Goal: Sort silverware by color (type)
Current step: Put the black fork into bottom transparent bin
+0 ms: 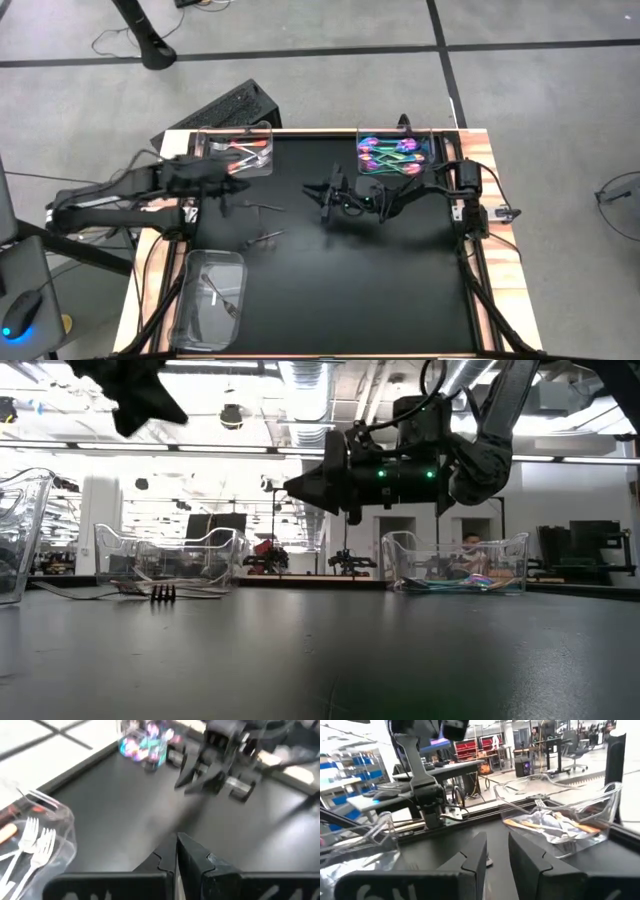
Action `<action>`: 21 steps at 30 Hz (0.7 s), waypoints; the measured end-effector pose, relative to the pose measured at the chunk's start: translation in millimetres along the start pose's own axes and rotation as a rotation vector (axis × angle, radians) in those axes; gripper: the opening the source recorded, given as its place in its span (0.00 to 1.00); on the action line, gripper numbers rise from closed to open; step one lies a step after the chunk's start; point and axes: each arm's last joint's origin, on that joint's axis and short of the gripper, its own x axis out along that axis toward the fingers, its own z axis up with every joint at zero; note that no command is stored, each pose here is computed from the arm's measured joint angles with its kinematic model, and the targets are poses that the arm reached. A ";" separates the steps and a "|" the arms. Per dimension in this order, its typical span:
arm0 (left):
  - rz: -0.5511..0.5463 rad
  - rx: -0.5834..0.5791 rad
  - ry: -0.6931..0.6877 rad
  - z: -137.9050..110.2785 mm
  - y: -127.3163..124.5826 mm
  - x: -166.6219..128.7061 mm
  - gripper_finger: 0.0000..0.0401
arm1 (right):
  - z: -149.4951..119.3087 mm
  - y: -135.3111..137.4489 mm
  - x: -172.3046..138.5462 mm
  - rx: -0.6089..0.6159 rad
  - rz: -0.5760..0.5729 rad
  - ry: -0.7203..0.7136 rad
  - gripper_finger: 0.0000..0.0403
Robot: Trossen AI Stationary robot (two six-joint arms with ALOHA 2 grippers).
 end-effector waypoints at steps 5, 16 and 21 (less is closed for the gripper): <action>0.028 0.026 -0.044 -5.3 0.8 -4.3 0.00 | 0.5 4.2 2.6 0.021 0.008 0.008 0.26; -0.111 0.033 0.366 -74.9 -1.5 91.5 0.24 | -10.9 4.7 3.4 0.003 -0.010 0.136 0.26; -0.095 0.084 0.495 -92.6 -9.3 113.7 0.34 | -12.4 1.7 3.3 0.001 -0.021 0.154 0.26</action>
